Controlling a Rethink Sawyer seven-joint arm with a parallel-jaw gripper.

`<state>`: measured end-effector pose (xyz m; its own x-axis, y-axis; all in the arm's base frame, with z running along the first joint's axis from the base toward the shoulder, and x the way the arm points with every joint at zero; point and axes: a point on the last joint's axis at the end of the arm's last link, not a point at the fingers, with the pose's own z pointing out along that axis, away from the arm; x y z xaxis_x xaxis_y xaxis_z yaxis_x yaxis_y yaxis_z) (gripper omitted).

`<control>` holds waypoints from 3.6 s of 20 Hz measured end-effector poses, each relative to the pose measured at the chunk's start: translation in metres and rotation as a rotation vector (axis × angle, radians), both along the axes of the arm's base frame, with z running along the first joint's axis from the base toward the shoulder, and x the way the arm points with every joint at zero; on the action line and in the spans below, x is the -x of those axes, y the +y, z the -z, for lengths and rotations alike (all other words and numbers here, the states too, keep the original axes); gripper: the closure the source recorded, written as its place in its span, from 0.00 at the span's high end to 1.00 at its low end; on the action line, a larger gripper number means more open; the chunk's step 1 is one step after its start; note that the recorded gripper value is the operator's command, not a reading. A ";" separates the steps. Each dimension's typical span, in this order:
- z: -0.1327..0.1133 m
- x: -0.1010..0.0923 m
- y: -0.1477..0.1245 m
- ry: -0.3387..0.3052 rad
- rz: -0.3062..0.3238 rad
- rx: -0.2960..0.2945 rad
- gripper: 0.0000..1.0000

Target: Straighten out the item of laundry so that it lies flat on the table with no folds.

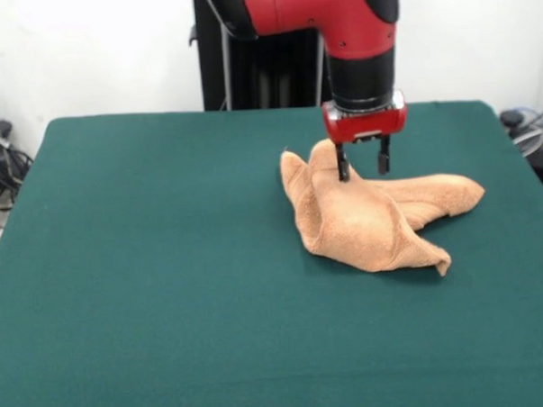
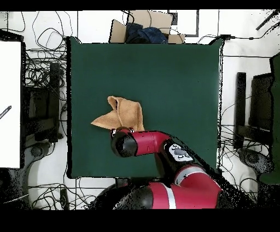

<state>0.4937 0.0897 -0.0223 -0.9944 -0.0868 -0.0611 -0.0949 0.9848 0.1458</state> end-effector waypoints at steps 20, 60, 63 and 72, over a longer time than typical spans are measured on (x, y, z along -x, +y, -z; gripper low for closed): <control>0.007 -0.001 0.001 -0.007 0.005 -0.006 1.00; -0.023 -0.024 0.000 -0.114 0.029 0.006 1.00; -0.021 -0.018 -0.001 -0.101 0.033 0.006 1.00; 0.011 0.009 -0.028 -0.128 0.064 0.029 1.00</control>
<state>0.4845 0.0619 -0.0335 -0.9822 -0.0271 -0.1861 -0.0478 0.9930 0.1078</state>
